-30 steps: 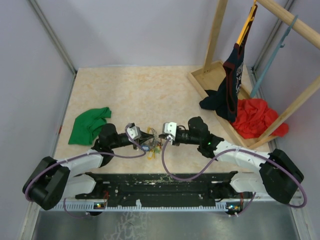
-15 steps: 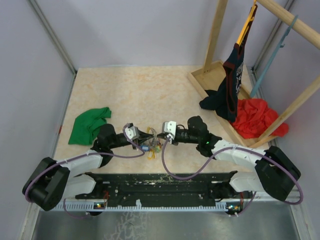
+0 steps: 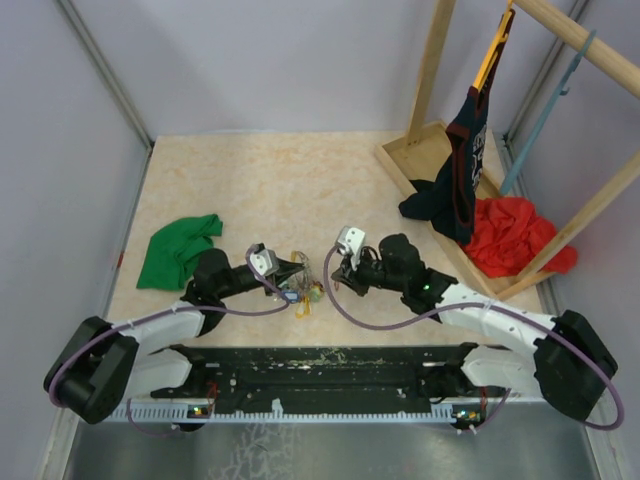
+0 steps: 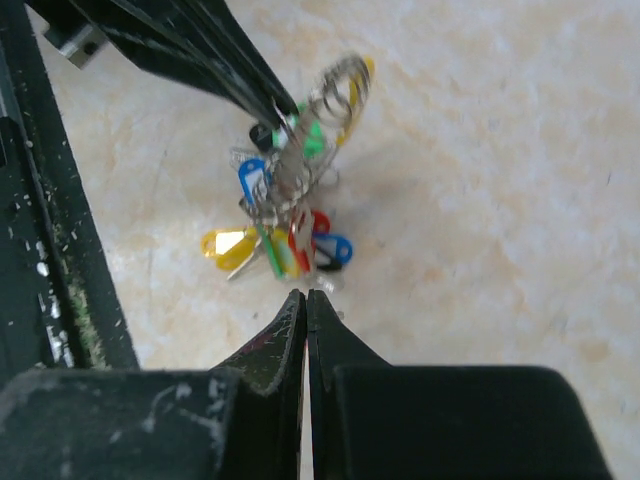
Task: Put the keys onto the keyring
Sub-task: Place the key at the center of the board.
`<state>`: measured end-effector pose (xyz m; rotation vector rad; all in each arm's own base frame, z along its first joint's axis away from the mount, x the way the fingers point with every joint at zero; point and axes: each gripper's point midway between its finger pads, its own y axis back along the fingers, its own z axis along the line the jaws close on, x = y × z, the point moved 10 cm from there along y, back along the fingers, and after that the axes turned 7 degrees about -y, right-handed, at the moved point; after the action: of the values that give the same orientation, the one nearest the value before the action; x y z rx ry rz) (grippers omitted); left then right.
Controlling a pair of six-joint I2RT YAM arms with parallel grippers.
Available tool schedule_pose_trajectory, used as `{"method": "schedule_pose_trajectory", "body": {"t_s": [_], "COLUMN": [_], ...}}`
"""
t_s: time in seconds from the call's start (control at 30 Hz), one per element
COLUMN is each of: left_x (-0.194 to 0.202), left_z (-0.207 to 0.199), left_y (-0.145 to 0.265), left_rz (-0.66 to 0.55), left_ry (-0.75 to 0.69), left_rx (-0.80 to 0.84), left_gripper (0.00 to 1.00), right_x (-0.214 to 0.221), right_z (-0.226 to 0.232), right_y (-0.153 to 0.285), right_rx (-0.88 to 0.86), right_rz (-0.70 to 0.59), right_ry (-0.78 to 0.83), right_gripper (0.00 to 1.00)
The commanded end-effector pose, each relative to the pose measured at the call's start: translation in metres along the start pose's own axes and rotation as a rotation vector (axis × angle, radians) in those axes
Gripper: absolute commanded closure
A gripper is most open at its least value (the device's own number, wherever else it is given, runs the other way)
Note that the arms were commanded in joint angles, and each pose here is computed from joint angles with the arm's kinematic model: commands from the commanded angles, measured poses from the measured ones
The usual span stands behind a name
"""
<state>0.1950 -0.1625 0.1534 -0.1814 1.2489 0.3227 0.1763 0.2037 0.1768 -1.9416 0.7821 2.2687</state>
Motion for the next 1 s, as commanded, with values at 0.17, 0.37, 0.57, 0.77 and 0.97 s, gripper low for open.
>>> {"method": "schedule_pose_trajectory", "body": {"t_s": [0.17,0.37,0.57,0.77,0.97], "left_x": [-0.008,-0.008,-0.009,-0.009,-0.006], "left_z": [0.006,0.007,0.007,0.007,0.007], "left_y": [0.004,0.005,0.007,0.008,0.007], "left_rz": [-0.019,-0.013,-0.008,-0.004,-0.006], "left_ry": [-0.018,-0.012,-0.017,-0.019,-0.016], "left_rx": [-0.082,-0.092,-0.112,-0.118,-0.116], "left_gripper": [1.0,1.0,1.0,1.0,1.0], "right_x": [0.011,0.023,0.031,0.045,0.063], "right_z": [0.011,-0.011,-0.037,-0.052,-0.058], "right_y": [0.038,0.021,-0.013,-0.036,-0.044], "right_rx": [0.357,0.584,0.723,0.759,0.778], "right_rz": [0.312,0.302,0.216,0.105,0.04], "right_ry": [-0.54,-0.538,-0.49,-0.438,-0.399], "right_gripper": [1.0,1.0,1.0,1.0,1.0]}}
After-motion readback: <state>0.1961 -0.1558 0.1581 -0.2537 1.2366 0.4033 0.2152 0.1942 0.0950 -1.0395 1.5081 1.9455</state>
